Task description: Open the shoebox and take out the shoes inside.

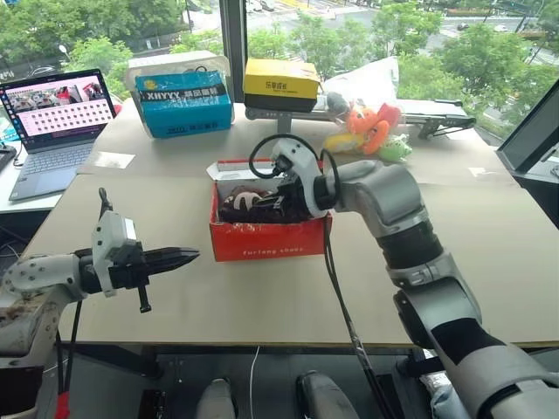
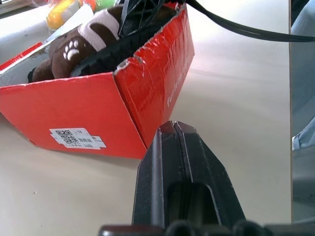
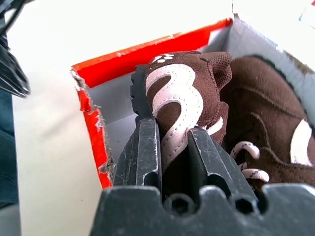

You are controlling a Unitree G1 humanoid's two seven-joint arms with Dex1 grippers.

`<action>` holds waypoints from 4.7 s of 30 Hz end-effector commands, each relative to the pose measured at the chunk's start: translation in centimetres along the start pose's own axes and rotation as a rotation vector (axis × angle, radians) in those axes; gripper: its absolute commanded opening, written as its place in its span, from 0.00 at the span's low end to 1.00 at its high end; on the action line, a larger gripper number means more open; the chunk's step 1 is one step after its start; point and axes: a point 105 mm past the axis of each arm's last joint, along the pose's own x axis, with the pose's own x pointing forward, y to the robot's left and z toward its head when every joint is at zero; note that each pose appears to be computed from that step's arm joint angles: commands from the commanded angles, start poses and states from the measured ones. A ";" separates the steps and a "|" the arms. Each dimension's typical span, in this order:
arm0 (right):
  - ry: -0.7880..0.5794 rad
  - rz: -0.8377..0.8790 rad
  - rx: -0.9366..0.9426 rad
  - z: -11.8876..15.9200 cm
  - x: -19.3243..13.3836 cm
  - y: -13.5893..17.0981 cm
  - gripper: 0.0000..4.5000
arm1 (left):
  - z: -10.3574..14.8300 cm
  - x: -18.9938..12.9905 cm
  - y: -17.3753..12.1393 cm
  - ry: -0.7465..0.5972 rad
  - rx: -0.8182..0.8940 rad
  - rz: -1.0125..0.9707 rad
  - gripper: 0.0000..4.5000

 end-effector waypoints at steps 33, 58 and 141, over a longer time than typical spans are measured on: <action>-0.303 -0.356 -0.387 1.9 -0.5 -1.0 0.13 | 0.3 0.0 -0.2 0.000 0.036 -0.005 0.00; -0.432 -0.561 -0.163 0.9 -1.5 -3.1 0.13 | 0.4 -0.2 -0.1 0.009 0.038 -0.006 0.00; -0.025 -0.347 -0.463 -0.8 -2.8 -6.8 0.99 | 0.5 0.5 -0.1 -0.016 0.060 -0.007 0.00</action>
